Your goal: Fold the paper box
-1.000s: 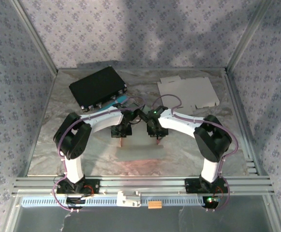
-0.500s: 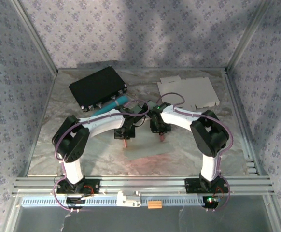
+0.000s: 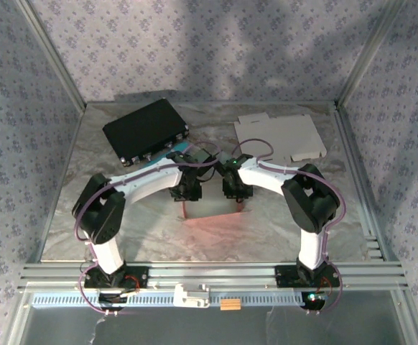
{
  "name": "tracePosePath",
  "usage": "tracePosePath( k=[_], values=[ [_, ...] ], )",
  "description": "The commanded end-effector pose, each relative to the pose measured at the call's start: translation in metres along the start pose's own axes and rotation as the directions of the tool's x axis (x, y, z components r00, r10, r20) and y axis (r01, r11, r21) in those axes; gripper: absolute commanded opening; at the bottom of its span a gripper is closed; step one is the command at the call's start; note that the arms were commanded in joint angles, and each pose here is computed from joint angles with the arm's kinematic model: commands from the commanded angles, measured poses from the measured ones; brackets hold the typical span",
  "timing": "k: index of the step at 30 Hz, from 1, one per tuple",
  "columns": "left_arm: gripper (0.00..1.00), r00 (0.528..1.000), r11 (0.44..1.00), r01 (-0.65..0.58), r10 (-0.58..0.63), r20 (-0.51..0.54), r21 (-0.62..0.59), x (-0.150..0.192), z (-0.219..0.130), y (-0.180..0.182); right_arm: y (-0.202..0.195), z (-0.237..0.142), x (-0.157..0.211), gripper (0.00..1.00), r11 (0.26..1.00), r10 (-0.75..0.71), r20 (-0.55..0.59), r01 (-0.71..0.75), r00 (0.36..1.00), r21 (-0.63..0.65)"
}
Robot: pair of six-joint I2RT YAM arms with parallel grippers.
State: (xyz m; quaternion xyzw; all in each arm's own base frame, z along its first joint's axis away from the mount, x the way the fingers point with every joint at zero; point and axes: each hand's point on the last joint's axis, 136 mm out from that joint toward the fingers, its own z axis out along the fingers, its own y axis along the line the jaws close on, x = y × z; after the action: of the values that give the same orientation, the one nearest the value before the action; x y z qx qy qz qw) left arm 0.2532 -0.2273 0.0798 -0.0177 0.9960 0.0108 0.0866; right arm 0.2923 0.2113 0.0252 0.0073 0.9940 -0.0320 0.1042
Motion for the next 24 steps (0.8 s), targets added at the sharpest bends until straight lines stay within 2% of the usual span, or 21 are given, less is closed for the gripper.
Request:
tracePosePath(
  k=[1, 9, 11, 16, 18, 24],
  values=[
    [0.36, 0.999, 0.998, 0.044, -0.046, 0.020, 0.054, -0.011, -0.023, 0.004, -0.005, -0.001, 0.005, 0.31, 1.000, 0.007, -0.014, -0.007, 1.000, 0.003],
    [0.37, 0.991, 0.988, 0.119, -0.125, 0.051, 0.097, -0.031, -0.050, 0.023, -0.008, 0.004, 0.005, 0.30, 0.999, 0.034, -0.037, -0.034, 0.999, -0.021],
    [0.37, 0.990, 0.987, 0.121, -0.129, 0.064, 0.108, -0.036, -0.060, 0.027, -0.013, 0.011, 0.012, 0.25, 0.999, 0.036, -0.063, -0.037, 0.997, -0.020],
    [0.37, 0.987, 0.984, 0.128, -0.138, 0.080, 0.122, -0.041, -0.073, 0.034, -0.012, 0.011, 0.008, 0.05, 0.997, 0.071, -0.058, -0.073, 0.996, -0.035],
    [0.37, 0.986, 0.983, 0.134, -0.145, 0.086, 0.128, -0.042, -0.079, 0.037, -0.011, 0.008, 0.007, 0.00, 0.994, 0.099, -0.053, -0.101, 0.994, -0.041],
    [0.37, 0.975, 0.975, 0.166, -0.185, 0.123, 0.149, -0.048, -0.101, 0.047, -0.021, -0.012, 0.011, 0.00, 0.968, 0.249, -0.052, -0.251, 0.967, -0.033]
  ],
)
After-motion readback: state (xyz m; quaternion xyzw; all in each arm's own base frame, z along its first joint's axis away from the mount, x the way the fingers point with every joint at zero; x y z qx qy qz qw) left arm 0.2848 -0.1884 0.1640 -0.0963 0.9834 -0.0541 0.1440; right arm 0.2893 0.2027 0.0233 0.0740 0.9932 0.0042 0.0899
